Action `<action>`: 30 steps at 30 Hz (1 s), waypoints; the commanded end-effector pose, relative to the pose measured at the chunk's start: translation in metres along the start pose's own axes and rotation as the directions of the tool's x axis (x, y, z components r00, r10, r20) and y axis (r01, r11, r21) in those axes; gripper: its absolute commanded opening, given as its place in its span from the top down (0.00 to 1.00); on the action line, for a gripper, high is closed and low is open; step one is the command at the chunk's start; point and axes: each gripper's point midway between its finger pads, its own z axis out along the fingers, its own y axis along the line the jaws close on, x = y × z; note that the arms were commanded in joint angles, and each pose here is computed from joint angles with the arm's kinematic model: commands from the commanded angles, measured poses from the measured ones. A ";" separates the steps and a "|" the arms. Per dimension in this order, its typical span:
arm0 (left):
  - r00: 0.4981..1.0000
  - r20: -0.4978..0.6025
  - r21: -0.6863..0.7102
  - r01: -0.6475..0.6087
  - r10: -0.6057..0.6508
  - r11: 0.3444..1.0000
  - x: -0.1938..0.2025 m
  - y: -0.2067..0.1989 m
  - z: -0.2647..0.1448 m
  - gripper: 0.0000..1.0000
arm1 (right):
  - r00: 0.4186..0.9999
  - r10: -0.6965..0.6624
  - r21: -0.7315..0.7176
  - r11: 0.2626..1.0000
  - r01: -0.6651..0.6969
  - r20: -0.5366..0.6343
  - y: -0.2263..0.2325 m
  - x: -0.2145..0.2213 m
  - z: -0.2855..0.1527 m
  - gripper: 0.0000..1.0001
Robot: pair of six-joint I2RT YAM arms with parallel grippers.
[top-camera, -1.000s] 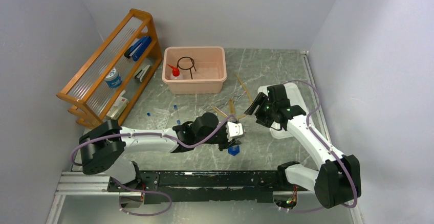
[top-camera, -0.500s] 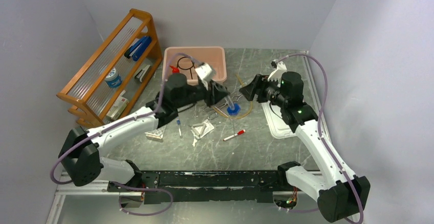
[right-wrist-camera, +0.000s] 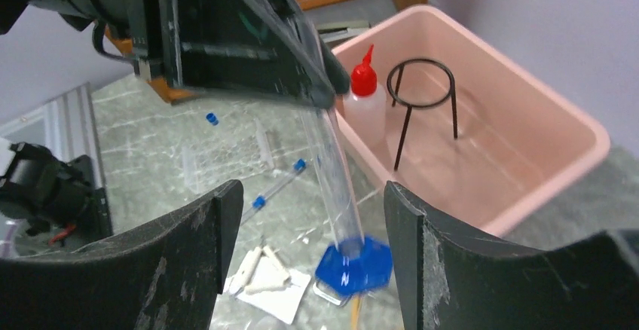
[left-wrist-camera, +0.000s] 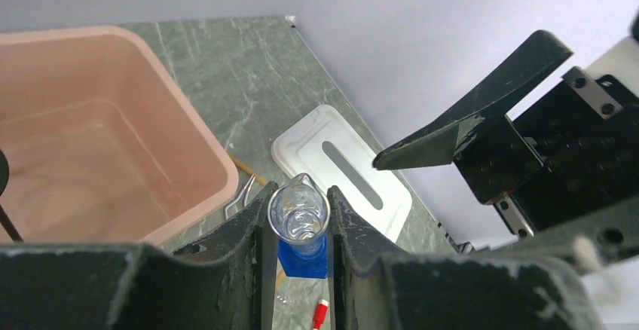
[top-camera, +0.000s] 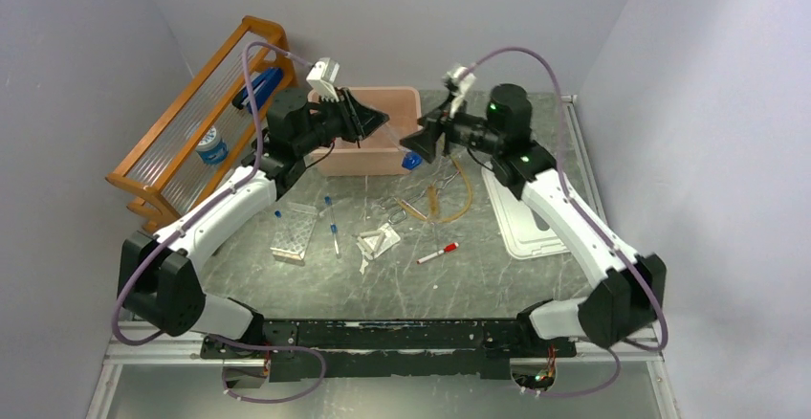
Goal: Organize the chemistry lab equipment
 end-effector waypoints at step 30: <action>0.973 0.038 -0.034 0.227 -0.226 0.973 -0.032 0.039 -0.005 0.84 | 0.941 -0.244 -0.271 0.946 0.177 -0.237 -0.016 0.040 0.113 0.61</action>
